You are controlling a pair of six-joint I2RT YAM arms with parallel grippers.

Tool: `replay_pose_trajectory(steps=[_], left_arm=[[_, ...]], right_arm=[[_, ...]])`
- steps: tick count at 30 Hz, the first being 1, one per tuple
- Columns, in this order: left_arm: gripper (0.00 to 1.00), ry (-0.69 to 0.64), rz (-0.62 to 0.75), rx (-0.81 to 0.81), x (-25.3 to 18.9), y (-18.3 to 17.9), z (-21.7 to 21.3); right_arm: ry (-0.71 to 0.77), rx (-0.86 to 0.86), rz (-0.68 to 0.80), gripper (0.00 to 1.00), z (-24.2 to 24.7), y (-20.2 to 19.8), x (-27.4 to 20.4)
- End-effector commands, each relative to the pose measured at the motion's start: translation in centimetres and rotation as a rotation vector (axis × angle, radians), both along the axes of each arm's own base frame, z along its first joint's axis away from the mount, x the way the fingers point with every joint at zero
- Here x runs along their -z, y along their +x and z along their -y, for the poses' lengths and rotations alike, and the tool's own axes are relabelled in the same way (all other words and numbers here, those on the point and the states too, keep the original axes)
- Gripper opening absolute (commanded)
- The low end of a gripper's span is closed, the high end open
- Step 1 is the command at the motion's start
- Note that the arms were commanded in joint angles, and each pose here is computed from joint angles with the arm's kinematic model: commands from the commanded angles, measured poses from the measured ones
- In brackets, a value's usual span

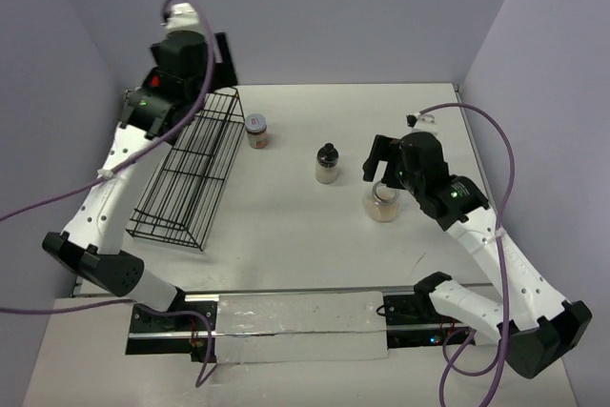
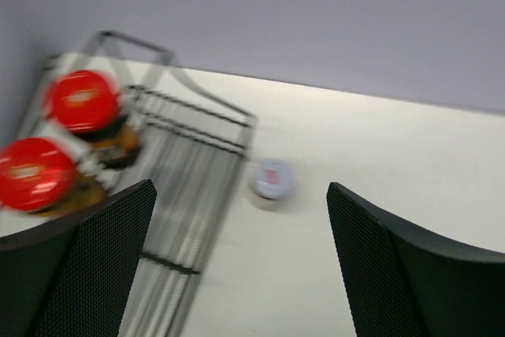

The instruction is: Organize the condiment bottles

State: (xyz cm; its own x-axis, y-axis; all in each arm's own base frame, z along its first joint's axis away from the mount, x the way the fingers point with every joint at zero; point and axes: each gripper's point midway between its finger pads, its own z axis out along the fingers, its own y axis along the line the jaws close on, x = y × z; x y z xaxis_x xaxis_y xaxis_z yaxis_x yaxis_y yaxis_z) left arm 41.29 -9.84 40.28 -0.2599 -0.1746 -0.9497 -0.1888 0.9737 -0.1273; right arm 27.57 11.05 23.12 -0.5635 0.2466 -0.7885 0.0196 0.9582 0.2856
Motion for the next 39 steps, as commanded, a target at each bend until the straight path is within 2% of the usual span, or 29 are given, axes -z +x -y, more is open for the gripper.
replay_pose_trajectory(steps=[1,2,5,8,11,18,30,39], left_arm=[[0.96,0.037,-0.074,0.318,1.9,-1.7,10.4],[0.96,0.03,-0.074,0.324,2.2,-1.4,11.0],[0.96,0.015,-0.171,0.441,7.5,-2.2,17.1],[0.96,0.021,-0.25,0.515,11.1,-3.2,21.0],[0.96,0.05,-0.3,0.523,13.9,-3.4,23.0],[0.98,0.021,-0.354,0.602,17.5,-4.2,27.2],[1.0,0.096,-0.451,0.589,25.2,-2.4,29.8],[0.99,0.106,-0.467,0.572,26.8,-1.9,30.1]], right_arm=[[-0.028,0.097,0.112,1.0,2.6,-0.4,-4.0],[-0.025,0.099,0.116,1.0,2.7,-0.5,-4.1],[-0.023,0.138,0.132,1.0,3.6,-1.0,-4.4],[-0.013,0.145,0.14,1.0,3.8,-1.5,-4.2],[-0.015,0.152,0.131,1.0,4.1,-1.8,-3.8],[-0.011,0.147,0.127,1.0,4.0,-2.1,-3.5],[0.006,0.102,0.129,1.0,3.1,-1.9,-3.7],[0.007,0.071,0.122,1.0,2.5,-1.6,-3.1]])
